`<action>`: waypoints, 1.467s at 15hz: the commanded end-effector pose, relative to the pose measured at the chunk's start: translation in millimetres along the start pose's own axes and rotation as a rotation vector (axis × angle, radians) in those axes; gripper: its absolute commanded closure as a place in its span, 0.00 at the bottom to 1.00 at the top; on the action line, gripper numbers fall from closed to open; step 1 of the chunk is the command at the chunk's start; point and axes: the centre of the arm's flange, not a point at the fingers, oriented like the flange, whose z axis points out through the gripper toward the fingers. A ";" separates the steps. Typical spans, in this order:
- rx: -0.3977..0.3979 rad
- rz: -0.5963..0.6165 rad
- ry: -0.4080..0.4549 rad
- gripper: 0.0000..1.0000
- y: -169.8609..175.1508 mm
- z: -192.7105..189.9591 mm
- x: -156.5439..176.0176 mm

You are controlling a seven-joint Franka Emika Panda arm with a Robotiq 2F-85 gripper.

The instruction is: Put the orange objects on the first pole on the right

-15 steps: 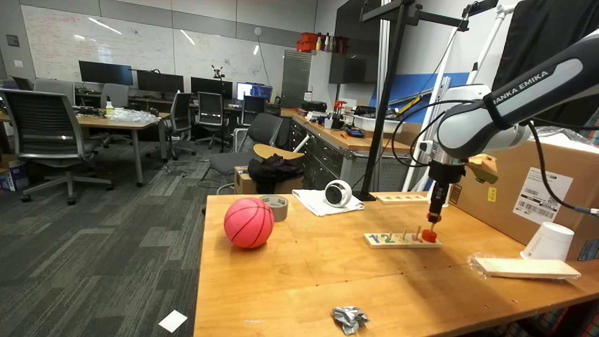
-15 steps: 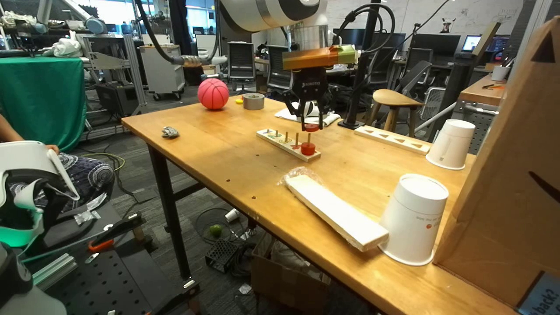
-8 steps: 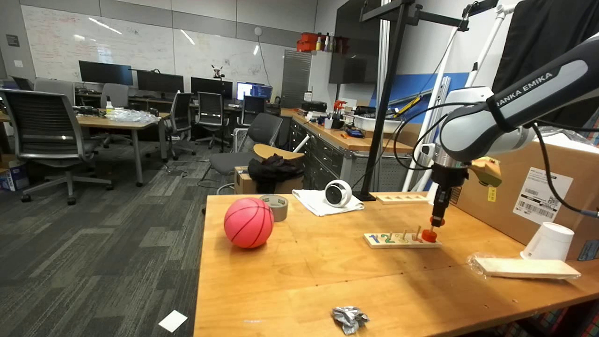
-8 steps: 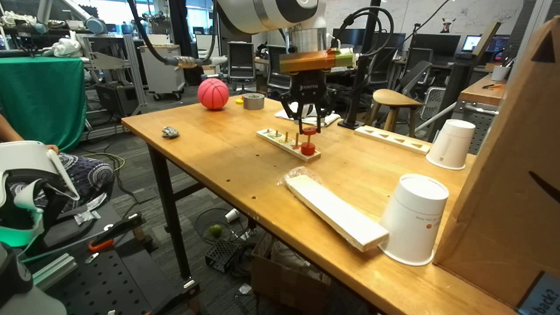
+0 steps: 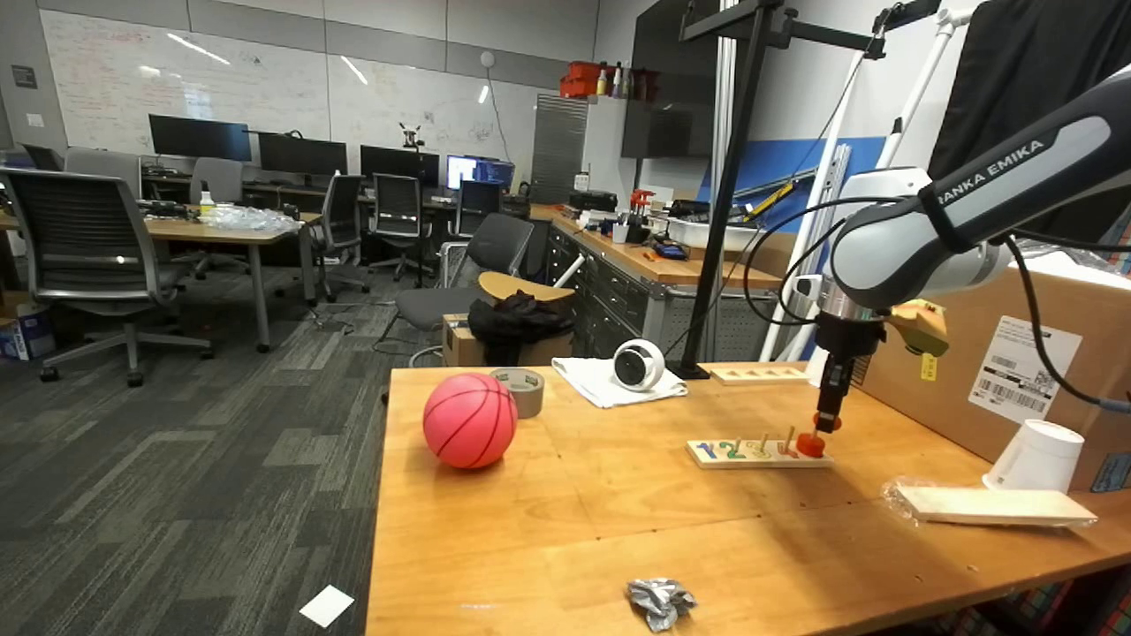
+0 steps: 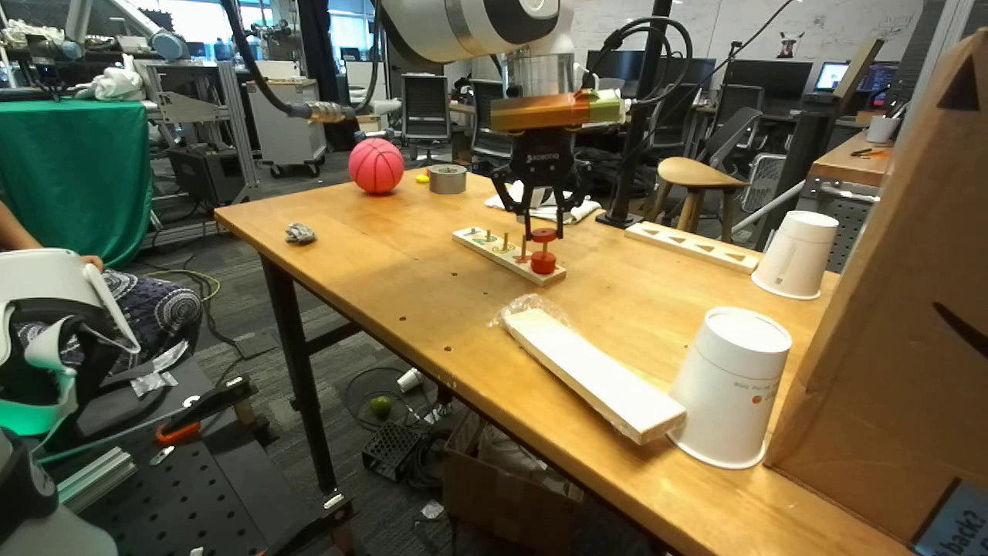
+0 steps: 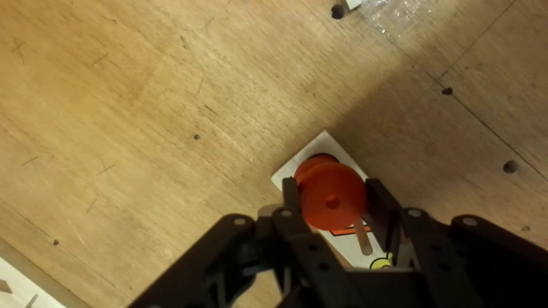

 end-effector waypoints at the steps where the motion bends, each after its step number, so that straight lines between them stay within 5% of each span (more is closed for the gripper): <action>1: -0.006 0.007 0.000 0.83 -2.0 -4.6 -5.0; 22: -0.007 -0.012 -0.001 0.83 0.1 -4.9 9.5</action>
